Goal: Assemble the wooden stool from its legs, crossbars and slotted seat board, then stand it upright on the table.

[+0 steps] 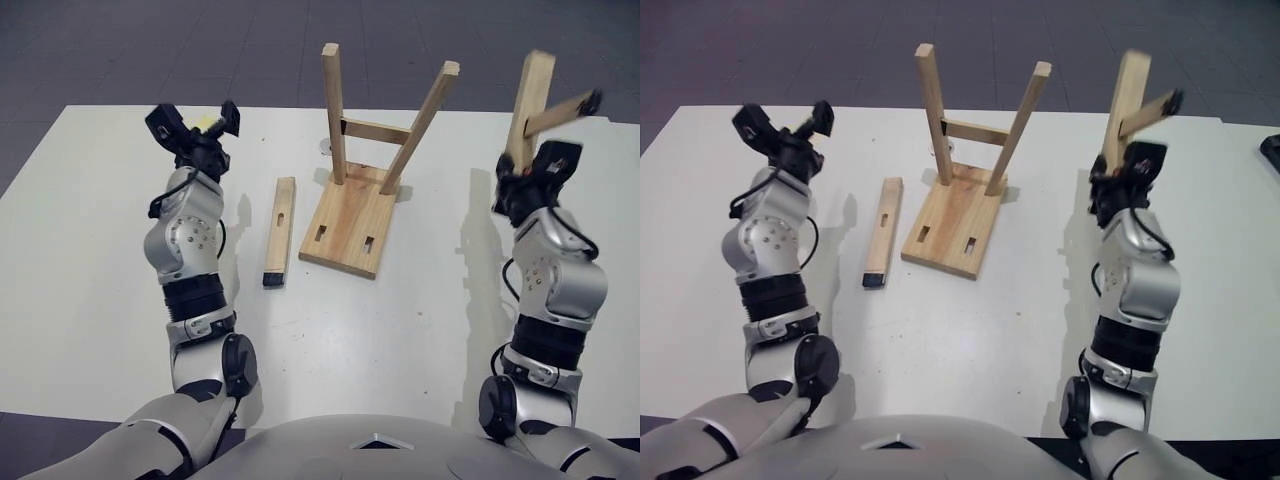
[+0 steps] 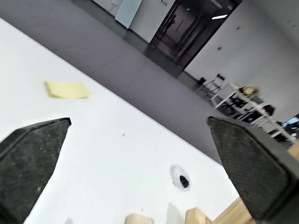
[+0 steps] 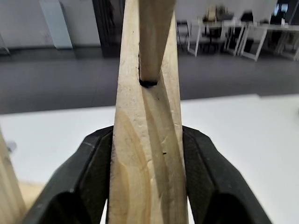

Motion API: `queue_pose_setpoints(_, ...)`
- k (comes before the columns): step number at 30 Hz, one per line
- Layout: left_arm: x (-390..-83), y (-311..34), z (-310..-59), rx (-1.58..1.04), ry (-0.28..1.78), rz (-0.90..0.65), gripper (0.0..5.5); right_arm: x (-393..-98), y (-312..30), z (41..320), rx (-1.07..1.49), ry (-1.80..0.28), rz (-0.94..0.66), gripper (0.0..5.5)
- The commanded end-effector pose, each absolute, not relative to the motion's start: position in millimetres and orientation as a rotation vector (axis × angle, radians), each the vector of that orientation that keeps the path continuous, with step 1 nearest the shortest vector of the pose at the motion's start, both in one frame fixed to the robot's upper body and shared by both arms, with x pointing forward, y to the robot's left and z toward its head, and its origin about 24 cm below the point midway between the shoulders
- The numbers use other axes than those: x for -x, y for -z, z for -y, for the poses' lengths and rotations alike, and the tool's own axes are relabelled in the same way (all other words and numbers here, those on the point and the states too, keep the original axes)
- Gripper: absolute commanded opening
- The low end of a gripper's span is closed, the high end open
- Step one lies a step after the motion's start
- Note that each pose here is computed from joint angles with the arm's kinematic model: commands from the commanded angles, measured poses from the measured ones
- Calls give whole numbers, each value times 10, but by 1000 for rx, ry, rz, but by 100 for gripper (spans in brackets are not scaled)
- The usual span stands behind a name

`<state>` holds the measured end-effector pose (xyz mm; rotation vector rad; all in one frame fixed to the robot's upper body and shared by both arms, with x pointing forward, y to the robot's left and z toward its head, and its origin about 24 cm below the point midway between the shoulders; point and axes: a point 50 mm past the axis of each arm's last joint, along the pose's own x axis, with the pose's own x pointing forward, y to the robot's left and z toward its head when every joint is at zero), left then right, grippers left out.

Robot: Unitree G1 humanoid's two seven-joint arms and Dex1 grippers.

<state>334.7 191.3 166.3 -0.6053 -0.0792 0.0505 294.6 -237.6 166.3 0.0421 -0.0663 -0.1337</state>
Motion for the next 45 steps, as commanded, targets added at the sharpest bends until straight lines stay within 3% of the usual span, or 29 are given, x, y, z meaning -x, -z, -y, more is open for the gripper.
queue_pose_setpoints(1,-3136,-2405,-1813,680,394,402,540,-2908,-2348,2225,-97,-85,398,204)
queue_pose_setpoints(5,-2844,-2769,-1608,659,794,511,540,-2784,-2677,2004,-75,-339,550,204)
queue_pose_setpoints(9,-2719,-2979,-1348,618,1069,440,540,-2688,-2682,1768,27,-533,576,204)
queue_pose_setpoints(17,-2810,-3119,-1163,714,1123,303,540,-2488,-2362,1442,146,-729,494,204)
queue_pose_setpoints(28,-2889,-2913,-1043,768,1051,139,540,-2394,-2105,1324,246,-769,439,204)
queue_pose_setpoints(45,-2876,-2728,-1120,710,1020,158,271,-2501,-1974,1392,395,-725,412,204)
